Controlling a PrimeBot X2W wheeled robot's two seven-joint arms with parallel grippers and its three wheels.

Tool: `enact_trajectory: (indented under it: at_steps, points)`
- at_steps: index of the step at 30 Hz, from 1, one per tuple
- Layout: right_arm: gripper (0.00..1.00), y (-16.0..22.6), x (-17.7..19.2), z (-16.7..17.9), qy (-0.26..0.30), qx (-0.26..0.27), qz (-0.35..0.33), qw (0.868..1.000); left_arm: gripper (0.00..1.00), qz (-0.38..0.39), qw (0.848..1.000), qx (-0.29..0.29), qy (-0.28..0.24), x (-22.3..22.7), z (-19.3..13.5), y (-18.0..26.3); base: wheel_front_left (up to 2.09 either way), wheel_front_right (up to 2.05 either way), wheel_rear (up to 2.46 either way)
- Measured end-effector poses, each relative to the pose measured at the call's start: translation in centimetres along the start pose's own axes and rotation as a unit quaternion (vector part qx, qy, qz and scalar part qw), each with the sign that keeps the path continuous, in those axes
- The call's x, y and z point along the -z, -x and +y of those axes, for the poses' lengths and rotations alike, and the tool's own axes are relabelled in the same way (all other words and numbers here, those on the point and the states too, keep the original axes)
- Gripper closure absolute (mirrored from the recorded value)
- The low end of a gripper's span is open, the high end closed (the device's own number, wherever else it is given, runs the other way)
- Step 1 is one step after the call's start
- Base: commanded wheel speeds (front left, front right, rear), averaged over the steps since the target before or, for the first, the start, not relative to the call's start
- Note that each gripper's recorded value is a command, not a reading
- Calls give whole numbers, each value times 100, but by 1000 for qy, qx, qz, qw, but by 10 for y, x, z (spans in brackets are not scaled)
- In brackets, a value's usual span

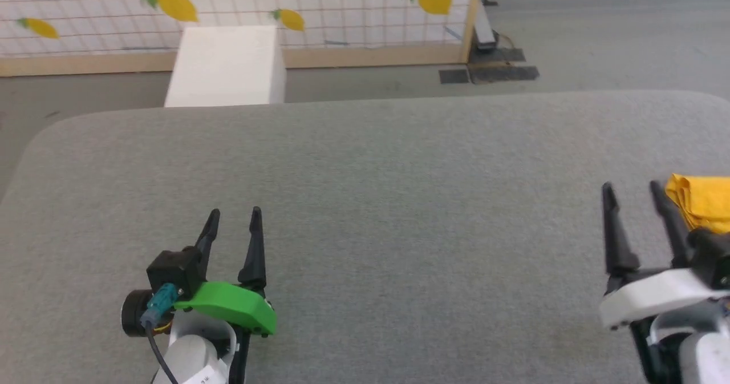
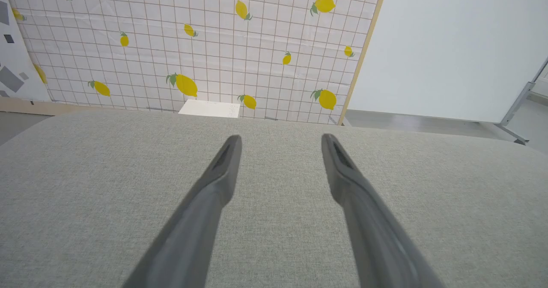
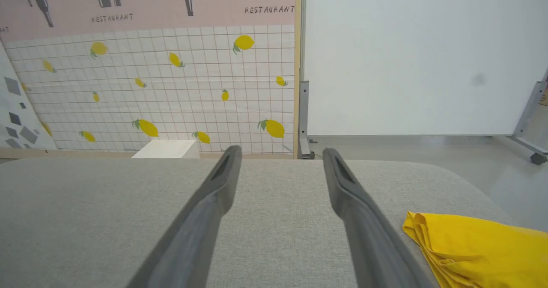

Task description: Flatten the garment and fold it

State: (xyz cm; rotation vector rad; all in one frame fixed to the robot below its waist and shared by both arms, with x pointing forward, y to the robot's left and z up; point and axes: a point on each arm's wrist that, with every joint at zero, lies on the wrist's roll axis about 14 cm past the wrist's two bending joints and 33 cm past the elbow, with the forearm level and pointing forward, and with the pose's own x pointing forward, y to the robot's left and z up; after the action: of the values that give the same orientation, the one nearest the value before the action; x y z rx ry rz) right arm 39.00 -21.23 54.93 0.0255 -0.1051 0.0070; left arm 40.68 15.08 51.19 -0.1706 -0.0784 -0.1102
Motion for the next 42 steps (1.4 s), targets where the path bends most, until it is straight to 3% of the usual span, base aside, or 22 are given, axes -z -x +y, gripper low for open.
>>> enact_trajectory:
  at_steps: [8, 26, 27, 42]
  points:
    - [0, 14, 16, 41, -8, -48, 15, 999, 0, -2, 1000, -14, -2, -4, 8, 16, 0, 0, 0]
    - [0, 24, 32, 48, -31, -54, 40, 997, 0, 11, 1000, -17, 5, 5, 6, 24, 0, 0, 0]
    - [100, 24, 32, 48, -31, -54, 40, 997, 100, 11, 1000, -17, 4, 5, 6, 24, 0, 0, 0]
    - [100, 24, 32, 48, -30, -54, 42, 997, 100, 12, 1000, -15, -1, 3, 5, 23, 0, 0, 0]
